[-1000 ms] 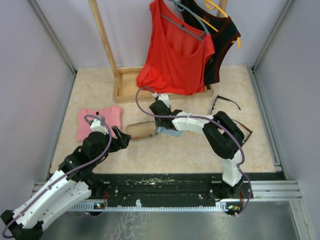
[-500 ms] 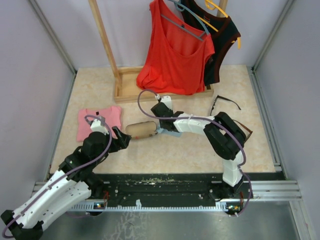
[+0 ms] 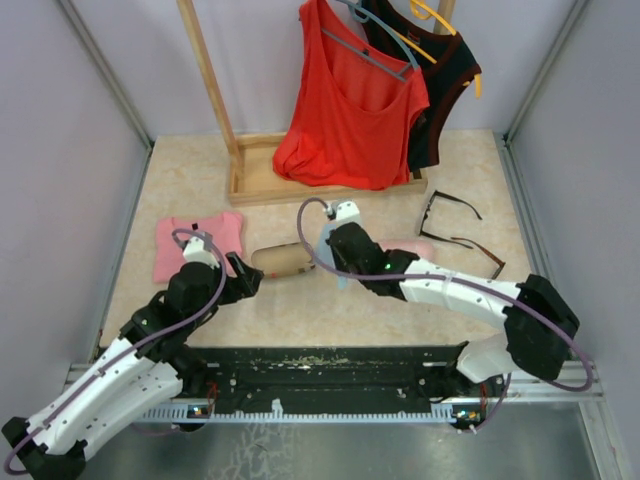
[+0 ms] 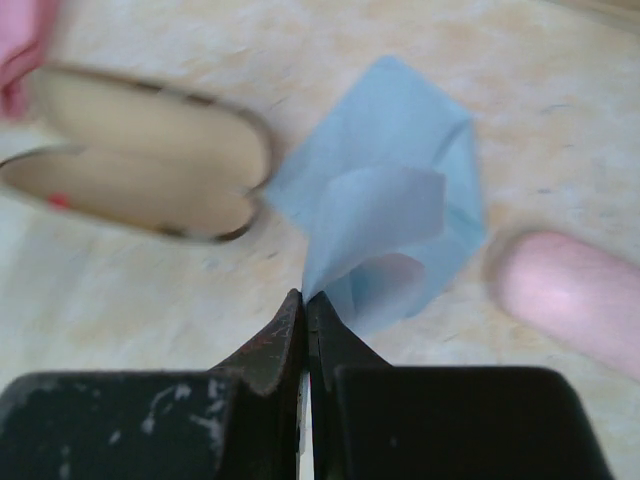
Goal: Organize the sunglasses
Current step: Pick up the glasses cleaning cloth from the center of the board, then place the glasses cleaning cloth at the center of the board.
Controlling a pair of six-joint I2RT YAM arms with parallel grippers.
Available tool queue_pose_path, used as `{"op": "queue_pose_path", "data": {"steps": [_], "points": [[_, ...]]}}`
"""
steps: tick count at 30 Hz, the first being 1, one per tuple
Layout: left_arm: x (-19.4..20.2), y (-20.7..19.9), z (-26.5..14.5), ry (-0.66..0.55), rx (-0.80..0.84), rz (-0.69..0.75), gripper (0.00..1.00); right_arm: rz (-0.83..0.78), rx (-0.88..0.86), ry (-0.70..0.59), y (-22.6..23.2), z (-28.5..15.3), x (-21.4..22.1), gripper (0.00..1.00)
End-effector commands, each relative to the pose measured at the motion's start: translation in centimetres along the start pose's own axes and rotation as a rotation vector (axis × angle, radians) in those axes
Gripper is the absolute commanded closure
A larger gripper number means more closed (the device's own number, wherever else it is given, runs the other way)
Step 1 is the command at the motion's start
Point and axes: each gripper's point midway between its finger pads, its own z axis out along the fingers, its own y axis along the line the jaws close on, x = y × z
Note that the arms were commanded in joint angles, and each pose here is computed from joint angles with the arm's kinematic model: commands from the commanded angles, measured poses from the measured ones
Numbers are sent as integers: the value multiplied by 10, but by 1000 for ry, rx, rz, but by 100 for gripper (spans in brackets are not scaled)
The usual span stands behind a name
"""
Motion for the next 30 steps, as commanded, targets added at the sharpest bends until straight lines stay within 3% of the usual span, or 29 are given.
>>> {"op": "queue_pose_path", "data": {"steps": [1, 5, 7, 9, 11, 17, 24, 30], "points": [[-1, -4, 3, -9, 14, 8, 14, -113, -310, 28, 62, -38, 18, 100], [0, -5, 5, -8, 19, -2, 14, -63, -580, 29, 101, -67, 34, 100], [1, -6, 6, -5, 21, -5, 14, -8, -622, 4, 106, -70, 38, 100], [3, -6, 8, 2, 22, -4, 14, 11, -561, 40, 94, -60, 56, 100], [6, -6, 9, 12, 22, -1, 14, 28, -456, 92, 77, -47, 74, 94], [10, -2, 10, 25, 9, 11, 14, 8, -137, 166, 18, -28, 103, 62], [13, 0, 14, 30, -2, 14, 13, 26, 173, 77, -41, -39, 79, 58], [28, 4, 27, 83, -31, 31, 13, 104, 58, 19, -29, -38, 62, 57]]}}
